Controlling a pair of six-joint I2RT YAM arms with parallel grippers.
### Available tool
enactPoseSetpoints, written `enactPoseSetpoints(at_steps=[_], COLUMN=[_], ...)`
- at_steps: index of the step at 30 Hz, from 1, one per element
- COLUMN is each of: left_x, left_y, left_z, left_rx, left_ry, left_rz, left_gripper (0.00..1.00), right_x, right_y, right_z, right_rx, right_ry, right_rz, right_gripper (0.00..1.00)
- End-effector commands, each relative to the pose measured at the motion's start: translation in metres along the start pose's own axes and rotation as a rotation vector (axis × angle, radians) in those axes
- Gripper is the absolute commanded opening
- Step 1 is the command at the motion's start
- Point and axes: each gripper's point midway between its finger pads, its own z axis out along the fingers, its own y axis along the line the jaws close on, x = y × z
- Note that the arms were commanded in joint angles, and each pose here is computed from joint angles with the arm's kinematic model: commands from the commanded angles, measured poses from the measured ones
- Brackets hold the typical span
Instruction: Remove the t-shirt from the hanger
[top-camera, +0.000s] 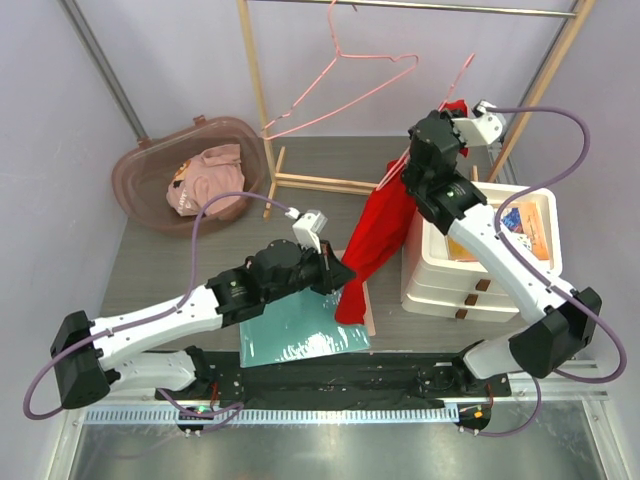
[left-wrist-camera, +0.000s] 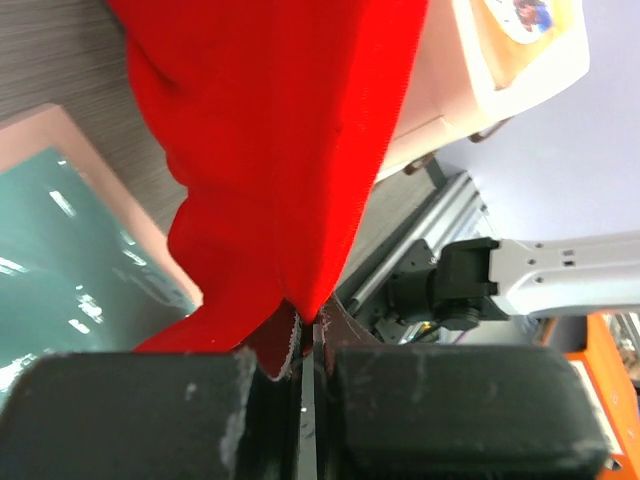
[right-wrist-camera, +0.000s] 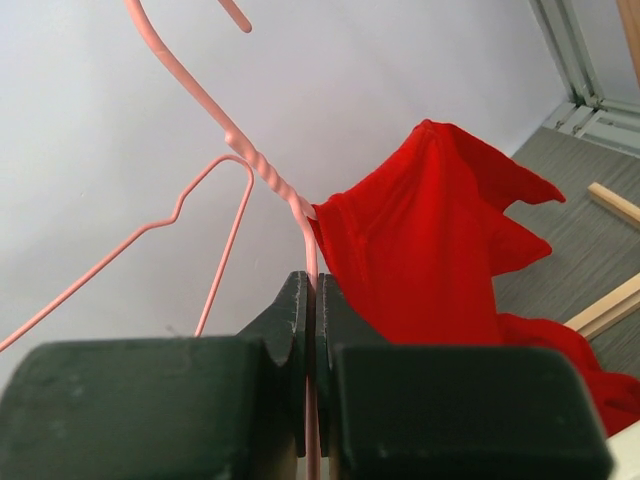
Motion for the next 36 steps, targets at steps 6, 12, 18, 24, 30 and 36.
enactPoseSetpoints(at_steps=[6,12,18,24,30,36], left_x=[-0.024,-0.056,-0.088,-0.099,-0.102,-0.100], left_y=[0.034,0.038,0.033,0.035,0.043,0.049], left_z=[0.012,0.025,0.029,0.031,0.027,0.012], left_rx=[-0.156,-0.152,-0.133,-0.135,-0.144,-0.158], left_ry=[0.004,-0.004,-0.052,-0.078,-0.077,-0.091], left_rz=[0.011,0.027,0.043,0.051,0.049,0.039], left_gripper=[0.00,0.00,0.00,0.00,0.00,0.00], right_x=[-0.032,-0.010,0.015,0.020,-0.003,-0.013], right_y=[0.022,0.024,0.006,0.017,0.016,0.022], right_z=[-0.034,-0.060,-0.076,-0.097,-0.109,-0.114], right_rx=[-0.099,-0.118,-0.027,-0.040,-0.146,-0.361], right_ry=[0.199,0.400,0.534,0.677,0.651,0.566], right_rz=[0.308,0.391,0.411,0.427,0.373,0.291], right_gripper=[0.01,0.01,0.01,0.01,0.01,0.01])
